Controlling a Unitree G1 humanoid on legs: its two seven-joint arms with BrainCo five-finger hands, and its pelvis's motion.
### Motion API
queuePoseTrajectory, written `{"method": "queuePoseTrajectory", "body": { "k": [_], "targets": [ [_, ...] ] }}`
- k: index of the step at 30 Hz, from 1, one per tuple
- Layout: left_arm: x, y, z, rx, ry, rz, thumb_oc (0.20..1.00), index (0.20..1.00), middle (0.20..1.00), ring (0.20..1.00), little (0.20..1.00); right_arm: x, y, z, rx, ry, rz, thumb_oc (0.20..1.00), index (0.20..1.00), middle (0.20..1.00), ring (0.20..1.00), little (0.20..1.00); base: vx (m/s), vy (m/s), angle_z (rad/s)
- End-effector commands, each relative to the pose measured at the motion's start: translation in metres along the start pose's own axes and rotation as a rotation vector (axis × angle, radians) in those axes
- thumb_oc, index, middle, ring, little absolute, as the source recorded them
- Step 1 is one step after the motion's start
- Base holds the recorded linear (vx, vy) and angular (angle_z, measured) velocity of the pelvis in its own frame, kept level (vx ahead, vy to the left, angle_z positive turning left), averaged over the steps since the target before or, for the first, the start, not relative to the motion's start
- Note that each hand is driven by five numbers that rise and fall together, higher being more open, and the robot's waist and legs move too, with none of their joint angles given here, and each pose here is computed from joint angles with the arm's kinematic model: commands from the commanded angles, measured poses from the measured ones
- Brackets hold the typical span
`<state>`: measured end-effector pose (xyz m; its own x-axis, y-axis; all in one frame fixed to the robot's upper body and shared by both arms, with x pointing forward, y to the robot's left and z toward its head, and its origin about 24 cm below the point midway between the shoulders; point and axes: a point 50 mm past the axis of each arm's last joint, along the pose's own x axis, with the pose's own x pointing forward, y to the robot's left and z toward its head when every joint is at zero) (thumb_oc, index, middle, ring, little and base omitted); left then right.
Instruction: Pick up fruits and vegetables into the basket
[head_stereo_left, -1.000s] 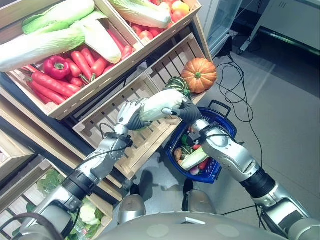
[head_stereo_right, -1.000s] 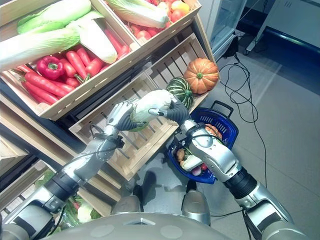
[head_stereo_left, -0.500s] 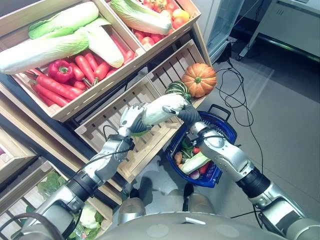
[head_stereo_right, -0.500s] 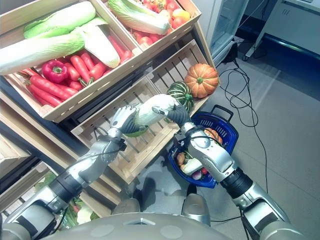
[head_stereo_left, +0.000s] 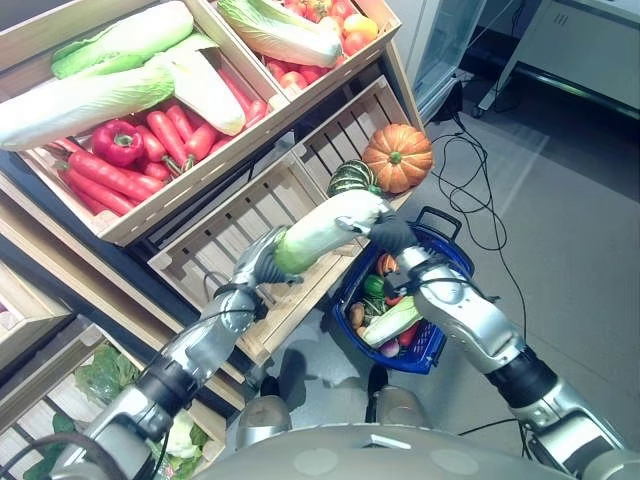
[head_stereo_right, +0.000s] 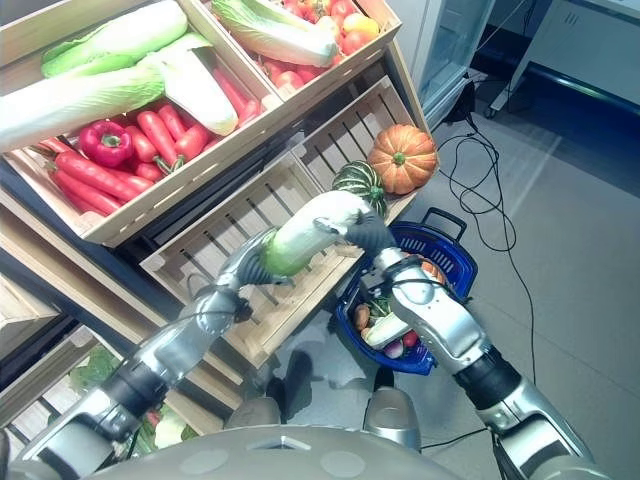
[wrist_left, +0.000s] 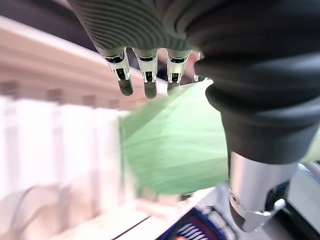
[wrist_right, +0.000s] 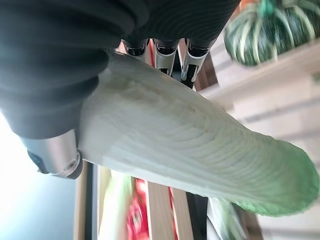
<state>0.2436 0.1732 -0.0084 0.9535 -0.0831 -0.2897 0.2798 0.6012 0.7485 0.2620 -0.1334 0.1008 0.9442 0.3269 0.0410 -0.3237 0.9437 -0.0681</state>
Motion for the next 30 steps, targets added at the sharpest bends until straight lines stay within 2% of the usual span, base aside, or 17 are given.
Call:
{"method": "queuePoseTrajectory", "body": {
  "k": [1, 10, 15, 23, 30],
  "targets": [
    [-0.005, 0.018, -0.013, -0.039, -0.008, 0.096, 1.000, 1.000, 1.000, 1.000, 1.000, -0.009, -0.020, 0.068, -0.062, -0.362, -0.080, 0.200, 0.200, 0.200, 0.200, 0.200, -0.03, -0.030, -0.01],
    [-0.037, 0.029, -0.072, -0.161, 0.148, 0.260, 1.000, 1.000, 1.000, 1.000, 1.000, -0.051, -0.089, 0.072, -0.178, -0.401, -0.404, 0.200, 0.200, 0.200, 0.200, 0.200, -0.08, -0.058, -0.01],
    [-0.045, 0.043, -0.074, -0.243, 0.075, 0.346, 1.000, 1.000, 1.000, 1.000, 1.000, -0.067, -0.116, 0.068, -0.185, -0.383, -0.540, 0.200, 0.200, 0.200, 0.200, 0.200, -0.15, -0.051, 0.00],
    [-0.051, 0.047, -0.059, -0.278, -0.089, 0.343, 1.000, 1.000, 1.000, 1.000, 1.000, -0.068, -0.144, 0.032, -0.019, -0.259, -0.626, 0.200, 0.200, 0.200, 0.200, 0.200, -0.13, -0.056, 0.03],
    [-0.057, 0.040, -0.083, -0.391, 0.043, 0.413, 1.000, 1.000, 1.000, 1.000, 1.000, -0.050, -0.162, -0.003, 0.092, -0.113, -0.694, 0.200, 0.200, 0.200, 0.200, 0.200, -0.07, -0.032, 0.01]
  ]
}}
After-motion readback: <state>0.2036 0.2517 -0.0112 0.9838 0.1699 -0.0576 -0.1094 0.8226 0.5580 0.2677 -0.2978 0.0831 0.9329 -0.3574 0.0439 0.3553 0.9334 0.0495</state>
